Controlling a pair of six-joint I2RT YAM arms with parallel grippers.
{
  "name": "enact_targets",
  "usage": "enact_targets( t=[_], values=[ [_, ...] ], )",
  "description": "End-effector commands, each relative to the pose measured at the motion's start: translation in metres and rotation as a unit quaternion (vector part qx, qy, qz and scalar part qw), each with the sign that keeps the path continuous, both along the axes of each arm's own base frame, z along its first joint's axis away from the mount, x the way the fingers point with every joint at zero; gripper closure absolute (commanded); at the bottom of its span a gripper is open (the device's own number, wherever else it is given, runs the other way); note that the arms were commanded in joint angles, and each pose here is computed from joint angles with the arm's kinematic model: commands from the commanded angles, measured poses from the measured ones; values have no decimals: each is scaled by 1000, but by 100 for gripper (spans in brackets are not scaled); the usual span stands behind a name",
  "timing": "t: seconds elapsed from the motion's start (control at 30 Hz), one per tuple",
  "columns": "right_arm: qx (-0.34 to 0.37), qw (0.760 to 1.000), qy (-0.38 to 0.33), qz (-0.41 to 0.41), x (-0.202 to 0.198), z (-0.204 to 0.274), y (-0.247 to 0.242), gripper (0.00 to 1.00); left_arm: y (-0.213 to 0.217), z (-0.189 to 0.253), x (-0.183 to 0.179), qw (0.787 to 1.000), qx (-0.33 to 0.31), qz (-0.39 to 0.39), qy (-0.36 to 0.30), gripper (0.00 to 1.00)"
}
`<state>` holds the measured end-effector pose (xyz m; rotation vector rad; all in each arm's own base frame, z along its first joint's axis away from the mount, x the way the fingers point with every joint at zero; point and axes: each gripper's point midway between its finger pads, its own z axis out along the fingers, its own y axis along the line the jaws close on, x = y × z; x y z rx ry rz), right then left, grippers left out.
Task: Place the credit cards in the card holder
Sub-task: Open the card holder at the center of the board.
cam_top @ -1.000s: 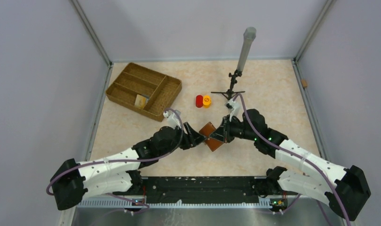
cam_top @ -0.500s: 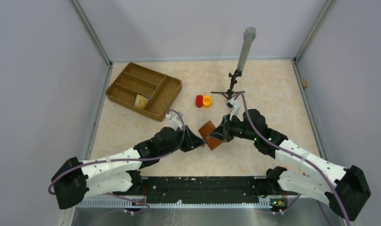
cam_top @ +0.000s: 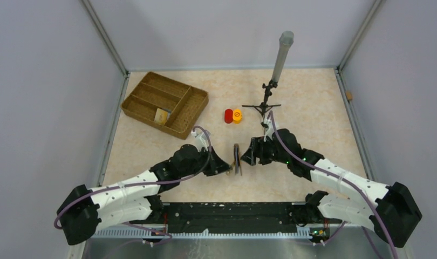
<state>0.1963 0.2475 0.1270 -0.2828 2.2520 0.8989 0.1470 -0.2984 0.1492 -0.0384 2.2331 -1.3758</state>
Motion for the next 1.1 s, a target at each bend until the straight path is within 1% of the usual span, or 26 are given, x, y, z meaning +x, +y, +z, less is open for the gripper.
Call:
enact_targets(
  t=[0.0,0.07,0.17,0.23,0.33,0.47,0.57,0.73,0.83,1.0,1.07],
  values=[
    [-25,1000,4,-4,2,-17,-4,29,-9,10,-15,996,11,-86,-16,100],
    [-10,1000,8,10,-3,-19,2,28,-9,2,-17,994,29,-102,-9,100],
    [19,999,15,33,-11,-21,11,28,-6,-11,-13,994,49,-101,10,100],
    [38,998,20,42,-16,-27,15,28,1,-21,-7,994,54,-94,34,100],
    [44,997,39,42,-21,-39,18,28,13,-26,1,994,46,-85,54,100],
    [46,997,49,43,-21,-47,22,35,34,-41,11,994,60,-58,69,100],
    [44,997,51,45,-20,-49,25,38,47,-55,5,991,76,-55,96,100],
    [47,996,53,56,-18,-47,33,43,72,-79,-10,980,141,-50,133,100],
    [52,995,54,66,-17,-45,41,49,88,-87,-16,973,179,-38,141,100],
    [53,993,65,84,-17,-48,54,57,103,-92,-21,964,214,-27,154,100],
    [57,992,65,93,-18,-46,61,59,109,-97,-23,959,232,-23,163,100]
  ],
)
